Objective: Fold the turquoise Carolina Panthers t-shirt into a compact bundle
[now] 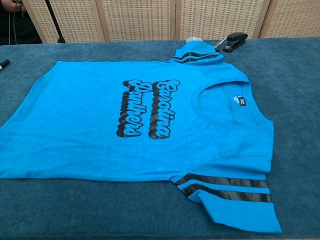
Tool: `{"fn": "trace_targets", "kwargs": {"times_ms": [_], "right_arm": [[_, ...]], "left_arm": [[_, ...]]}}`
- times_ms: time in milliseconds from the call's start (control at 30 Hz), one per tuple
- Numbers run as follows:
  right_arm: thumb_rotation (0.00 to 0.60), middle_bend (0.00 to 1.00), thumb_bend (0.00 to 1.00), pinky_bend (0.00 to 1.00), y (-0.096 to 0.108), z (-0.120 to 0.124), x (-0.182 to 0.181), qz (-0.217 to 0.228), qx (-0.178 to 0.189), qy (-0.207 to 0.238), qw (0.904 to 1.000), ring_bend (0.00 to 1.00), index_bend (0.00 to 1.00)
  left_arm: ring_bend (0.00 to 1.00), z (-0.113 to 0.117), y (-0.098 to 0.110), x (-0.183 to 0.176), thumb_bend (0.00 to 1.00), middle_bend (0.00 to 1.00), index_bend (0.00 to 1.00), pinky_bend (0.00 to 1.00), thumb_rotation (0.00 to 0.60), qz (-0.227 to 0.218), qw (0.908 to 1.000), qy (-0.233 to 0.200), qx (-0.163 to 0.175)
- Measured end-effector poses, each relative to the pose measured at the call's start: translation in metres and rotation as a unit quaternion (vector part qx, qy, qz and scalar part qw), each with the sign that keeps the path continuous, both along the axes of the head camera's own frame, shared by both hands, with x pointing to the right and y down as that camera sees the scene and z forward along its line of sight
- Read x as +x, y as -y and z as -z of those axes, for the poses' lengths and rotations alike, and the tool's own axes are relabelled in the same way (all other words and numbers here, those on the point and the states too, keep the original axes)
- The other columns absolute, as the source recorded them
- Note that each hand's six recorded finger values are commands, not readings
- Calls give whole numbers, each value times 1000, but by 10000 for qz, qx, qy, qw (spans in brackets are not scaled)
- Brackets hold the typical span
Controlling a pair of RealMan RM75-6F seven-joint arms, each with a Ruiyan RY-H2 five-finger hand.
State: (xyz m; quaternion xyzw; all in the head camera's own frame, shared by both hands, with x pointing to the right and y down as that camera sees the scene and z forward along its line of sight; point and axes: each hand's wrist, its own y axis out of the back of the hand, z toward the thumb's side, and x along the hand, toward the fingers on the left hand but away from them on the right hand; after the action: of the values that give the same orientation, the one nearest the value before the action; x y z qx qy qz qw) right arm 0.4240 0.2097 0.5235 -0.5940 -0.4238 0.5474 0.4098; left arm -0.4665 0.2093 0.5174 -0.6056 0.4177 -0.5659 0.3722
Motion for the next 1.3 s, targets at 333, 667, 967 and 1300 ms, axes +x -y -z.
{"fn": "trace_targets", "kwargs": {"times_ms": [333,667,967,1300], "right_arm": [[600,0,0,0,-2,-2,-5,119,-98,86,9998,0,72],[600,41,0,0,-20,-19,-54,1444,-564,600,9861,0,180],[600,103,0,0,-55,-58,-114,3031,-881,714,9462,0,247],[600,153,0,0,-77,-75,-145,3819,-1009,783,9154,0,321]], "left_arm": [[0,1,0,0,0,0,0,0,600,-2,10000,-75,-37],[0,4,0,0,0,0,0,0,600,36,9998,-167,-64],[0,3,-3,3,0,0,0,0,600,-14,9998,-153,-111],[0,0,-4,6,0,0,0,0,600,-39,9998,-142,-164]]}}
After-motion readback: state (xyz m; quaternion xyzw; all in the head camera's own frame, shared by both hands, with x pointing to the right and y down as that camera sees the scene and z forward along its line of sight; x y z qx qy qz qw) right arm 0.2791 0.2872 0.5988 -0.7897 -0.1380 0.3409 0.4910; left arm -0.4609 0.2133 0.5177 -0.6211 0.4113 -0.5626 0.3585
